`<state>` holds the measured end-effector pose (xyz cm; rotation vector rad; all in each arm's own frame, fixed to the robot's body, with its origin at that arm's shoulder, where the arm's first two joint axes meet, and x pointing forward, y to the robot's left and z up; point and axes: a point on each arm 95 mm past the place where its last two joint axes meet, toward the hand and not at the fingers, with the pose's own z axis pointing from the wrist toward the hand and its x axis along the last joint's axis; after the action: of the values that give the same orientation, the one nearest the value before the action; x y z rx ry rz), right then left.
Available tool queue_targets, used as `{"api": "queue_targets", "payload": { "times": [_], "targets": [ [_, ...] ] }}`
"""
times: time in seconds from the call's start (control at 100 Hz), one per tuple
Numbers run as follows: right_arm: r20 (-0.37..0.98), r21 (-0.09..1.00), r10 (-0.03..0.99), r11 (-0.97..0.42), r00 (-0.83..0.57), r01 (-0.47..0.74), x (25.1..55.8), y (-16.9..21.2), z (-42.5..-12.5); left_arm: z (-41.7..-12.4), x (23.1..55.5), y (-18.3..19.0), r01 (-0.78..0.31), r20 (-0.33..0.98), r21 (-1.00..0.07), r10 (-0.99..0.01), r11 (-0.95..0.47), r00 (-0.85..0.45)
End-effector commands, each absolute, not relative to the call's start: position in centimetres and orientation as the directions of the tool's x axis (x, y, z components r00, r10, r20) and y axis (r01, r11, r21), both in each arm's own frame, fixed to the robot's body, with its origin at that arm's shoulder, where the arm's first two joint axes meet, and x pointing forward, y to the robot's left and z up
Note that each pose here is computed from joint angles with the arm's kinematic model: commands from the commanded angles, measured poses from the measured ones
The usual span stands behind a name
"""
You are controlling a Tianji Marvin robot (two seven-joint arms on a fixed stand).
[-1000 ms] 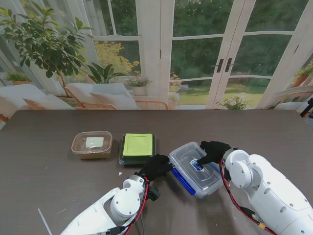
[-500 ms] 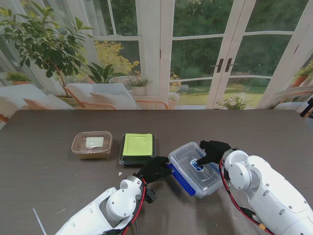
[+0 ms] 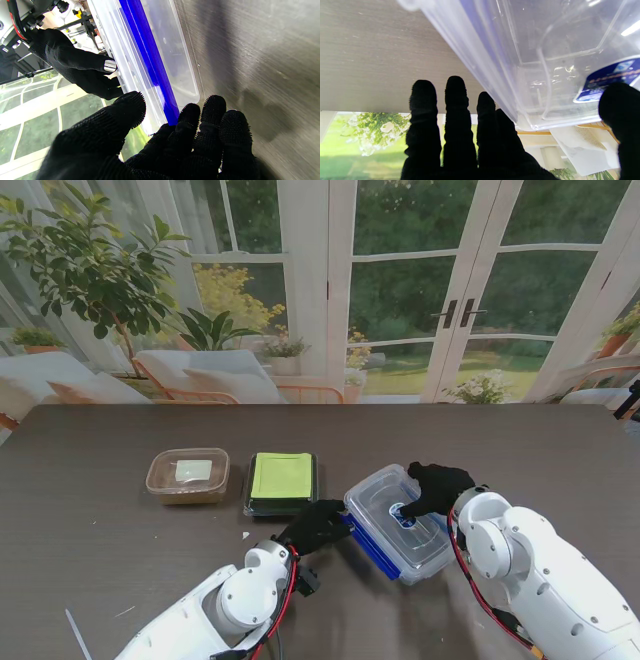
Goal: Pair container bodies with their lids
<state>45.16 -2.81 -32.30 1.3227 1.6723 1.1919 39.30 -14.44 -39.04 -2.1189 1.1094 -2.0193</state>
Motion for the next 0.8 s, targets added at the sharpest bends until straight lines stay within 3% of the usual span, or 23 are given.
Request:
{"api": "queue_targets", "payload": {
  "times": [0.0,0.35,0.79],
  "targets": [
    [0.032,0.936,0.964,0.064,-0.265,0.347,44.86,-1.76,-32.22,-38.51,39.1,-15.26,-0.489,0.88,-0.447,-0.467,-0.749,-0.089],
    [0.03,0.912,0.967,0.076,-0.252,0.402,45.42,-1.96,-32.52,-38.58,38.74,-15.03,-0.481,0.884,-0.435,-0.464,-0.761,-0.064],
    [0.048,0.926,0.97,0.047,-0.24,0.375,45.6,-1.79,-32.77,-38.66,38.38,-15.21,-0.479,0.899,-0.393,-0.437,-0.785,-0.021]
  ]
}}
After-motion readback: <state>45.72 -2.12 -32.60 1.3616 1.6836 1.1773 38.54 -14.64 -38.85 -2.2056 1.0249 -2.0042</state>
